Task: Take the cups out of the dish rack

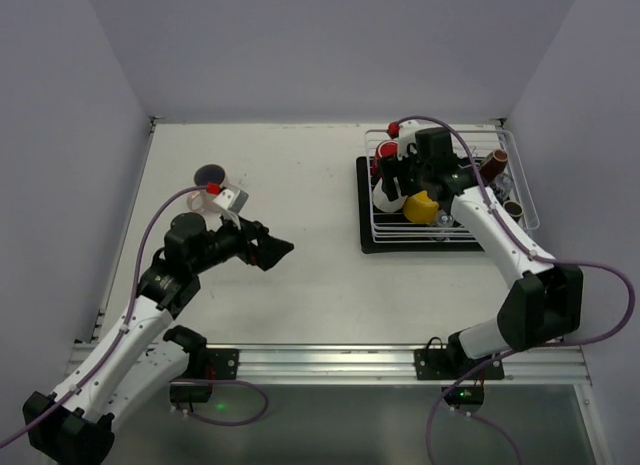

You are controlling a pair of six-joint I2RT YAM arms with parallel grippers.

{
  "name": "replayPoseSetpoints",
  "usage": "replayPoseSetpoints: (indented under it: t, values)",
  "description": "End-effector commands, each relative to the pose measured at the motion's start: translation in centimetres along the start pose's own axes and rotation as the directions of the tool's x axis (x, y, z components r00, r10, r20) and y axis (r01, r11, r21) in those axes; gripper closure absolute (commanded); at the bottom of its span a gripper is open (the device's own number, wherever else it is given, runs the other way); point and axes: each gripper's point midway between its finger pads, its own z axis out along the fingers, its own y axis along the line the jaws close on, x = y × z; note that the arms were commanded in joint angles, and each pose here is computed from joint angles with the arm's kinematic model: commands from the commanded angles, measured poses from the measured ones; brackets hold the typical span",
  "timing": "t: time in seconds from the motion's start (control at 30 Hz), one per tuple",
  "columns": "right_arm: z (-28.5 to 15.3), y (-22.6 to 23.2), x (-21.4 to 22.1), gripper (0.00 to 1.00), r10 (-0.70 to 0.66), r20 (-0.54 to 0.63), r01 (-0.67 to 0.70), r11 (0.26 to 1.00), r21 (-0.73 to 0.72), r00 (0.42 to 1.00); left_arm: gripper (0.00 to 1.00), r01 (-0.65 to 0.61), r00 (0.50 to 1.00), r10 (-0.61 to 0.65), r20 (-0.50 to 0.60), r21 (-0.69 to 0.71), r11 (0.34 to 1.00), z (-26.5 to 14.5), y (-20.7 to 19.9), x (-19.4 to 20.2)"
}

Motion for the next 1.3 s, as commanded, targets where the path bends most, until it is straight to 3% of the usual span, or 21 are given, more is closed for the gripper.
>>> replayPoseSetpoints:
  t: [0.0,0.27,0.53,0.63,0.83,1.03,1.13,1.27]
  values:
    - [-3.5,-0.7,-5.4,0.79,0.035,0.239,-0.047,0.998,0.043,0.97,0.01,0.022,0.997,-0.029,0.074,0.101,0.995,0.3,-2.3,-2.8]
    - [-7.8,-1.1,-8.2,0.83,0.147,0.413,-0.181,0.982,0.046,0.899,0.03,0.098,0.983,-0.128,0.129,0.22,0.971,1.6,-4.2,-5.2]
    - [-10.0,1.4,-9.8,0.84,0.312,0.489,-0.281,0.95,-0.138,0.815,0.08,0.192,0.958,-0.245,0.15,0.299,0.935,2.9,-4.7,-6.2]
    - [-11.5,2.5,-10.5,0.88,0.399,0.528,-0.321,0.917,-0.237,0.75,0.12,0.216,0.947,-0.277,0.165,0.312,0.925,3.5,-4.7,-6.5]
    - [-13.5,5.7,-10.5,0.87,0.565,0.501,-0.349,0.815,-0.463,0.655,0.13,0.258,0.931,-0.329,0.158,0.353,0.899,5.1,-5.2,-6.7]
    - [-15.4,8.3,-9.8,0.87,0.658,0.451,-0.313,0.715,-0.625,0.603,0.14,0.293,0.925,-0.361,0.119,0.384,0.876,7.5,-5.6,-6.1]
    - [-16.5,9.3,-9.3,0.87,0.699,0.42,-0.292,0.659,-0.693,0.579,0.14,0.289,0.922,-0.364,0.132,0.389,0.875,8.4,-5.8,-6.6]
    - [-16.5,11.1,-9.0,0.87,0.723,0.345,-0.278,0.591,-0.757,0.599,0.16,0.286,0.918,-0.375,0.128,0.44,0.851,8.9,-7.0,-7.0]
